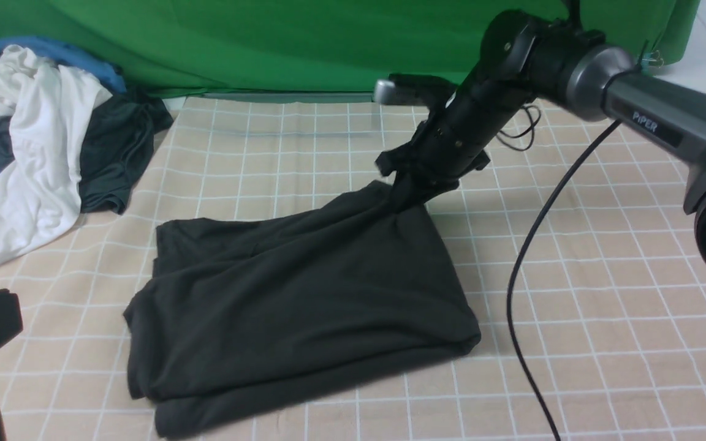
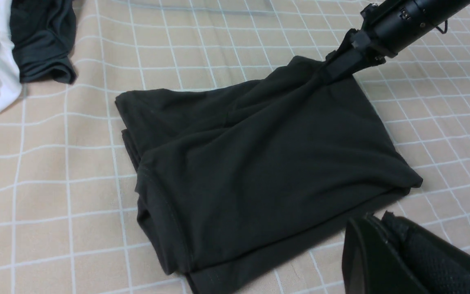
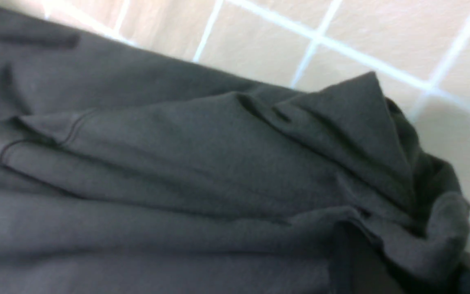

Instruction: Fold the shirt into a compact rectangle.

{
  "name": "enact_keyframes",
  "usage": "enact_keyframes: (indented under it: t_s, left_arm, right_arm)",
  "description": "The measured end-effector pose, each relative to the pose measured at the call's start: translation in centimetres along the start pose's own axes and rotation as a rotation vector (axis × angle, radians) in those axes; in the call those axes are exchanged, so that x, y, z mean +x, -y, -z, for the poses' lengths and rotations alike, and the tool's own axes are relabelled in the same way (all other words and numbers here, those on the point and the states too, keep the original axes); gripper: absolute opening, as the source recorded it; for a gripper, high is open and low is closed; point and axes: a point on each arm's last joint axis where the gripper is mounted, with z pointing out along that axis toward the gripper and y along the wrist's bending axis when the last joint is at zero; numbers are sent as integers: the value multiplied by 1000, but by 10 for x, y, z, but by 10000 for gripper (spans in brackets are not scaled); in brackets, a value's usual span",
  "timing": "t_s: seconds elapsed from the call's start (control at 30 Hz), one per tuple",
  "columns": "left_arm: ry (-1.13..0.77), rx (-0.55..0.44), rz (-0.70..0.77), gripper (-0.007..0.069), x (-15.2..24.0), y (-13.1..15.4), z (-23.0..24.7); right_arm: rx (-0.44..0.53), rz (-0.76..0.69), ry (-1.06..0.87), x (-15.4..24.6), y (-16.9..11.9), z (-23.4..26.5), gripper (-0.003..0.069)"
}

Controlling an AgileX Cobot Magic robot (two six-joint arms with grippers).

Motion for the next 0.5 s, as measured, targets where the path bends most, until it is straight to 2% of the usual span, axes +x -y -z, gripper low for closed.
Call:
enact_keyframes:
  t_s: [0.23, 0.5]
  left_arm:
    - [-7, 2, 0, 19, 1, 0, 0]
    - [-6, 6, 5, 19, 1, 1, 0]
  right_arm:
    - [110, -101, -21, -1, 49, 36, 161]
    - [211, -130, -67, 15, 74, 49, 161]
